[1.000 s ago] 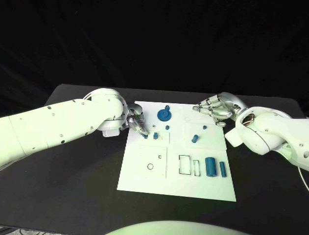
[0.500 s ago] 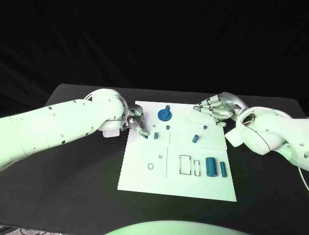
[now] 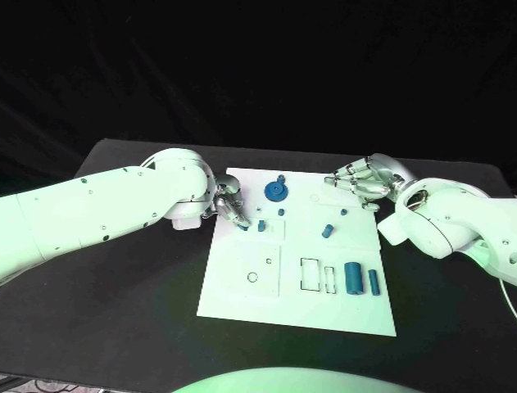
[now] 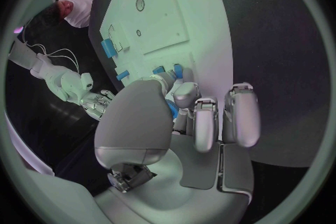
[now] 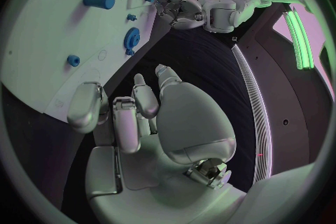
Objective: Assemble the parts on the task board
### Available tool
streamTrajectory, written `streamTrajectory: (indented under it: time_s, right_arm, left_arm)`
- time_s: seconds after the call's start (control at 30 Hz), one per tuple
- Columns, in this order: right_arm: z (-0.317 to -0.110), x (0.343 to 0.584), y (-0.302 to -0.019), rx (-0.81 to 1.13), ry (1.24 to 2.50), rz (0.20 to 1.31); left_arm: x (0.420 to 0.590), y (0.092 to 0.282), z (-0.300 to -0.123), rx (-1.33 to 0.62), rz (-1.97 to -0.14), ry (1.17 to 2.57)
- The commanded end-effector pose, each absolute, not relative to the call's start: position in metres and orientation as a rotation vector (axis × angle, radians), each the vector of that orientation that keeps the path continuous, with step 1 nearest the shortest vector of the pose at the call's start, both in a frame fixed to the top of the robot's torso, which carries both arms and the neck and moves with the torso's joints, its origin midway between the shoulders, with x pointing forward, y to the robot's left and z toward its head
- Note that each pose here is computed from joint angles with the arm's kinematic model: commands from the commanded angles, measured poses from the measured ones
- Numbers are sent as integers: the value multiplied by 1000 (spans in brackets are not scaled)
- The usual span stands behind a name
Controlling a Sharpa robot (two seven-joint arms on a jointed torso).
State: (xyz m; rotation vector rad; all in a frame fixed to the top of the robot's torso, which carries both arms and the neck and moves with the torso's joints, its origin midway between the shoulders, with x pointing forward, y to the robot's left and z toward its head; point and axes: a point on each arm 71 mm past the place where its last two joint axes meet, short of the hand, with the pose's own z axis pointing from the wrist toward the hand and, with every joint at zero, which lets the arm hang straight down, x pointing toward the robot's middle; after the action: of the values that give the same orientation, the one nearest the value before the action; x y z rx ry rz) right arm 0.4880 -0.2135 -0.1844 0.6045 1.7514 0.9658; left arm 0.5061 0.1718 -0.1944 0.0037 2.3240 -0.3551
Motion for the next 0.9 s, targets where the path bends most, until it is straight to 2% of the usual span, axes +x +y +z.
streamTrajectory:
  time_s: [0.03, 0.9]
  right_arm:
    - [-185, 487, -212, 592, 1754, 977]
    - [-186, 487, -214, 603, 1757, 978]
  left_arm:
    - [502, 171, -197, 19, -342, 2344]
    - [507, 164, -201, -25, -304, 2331]
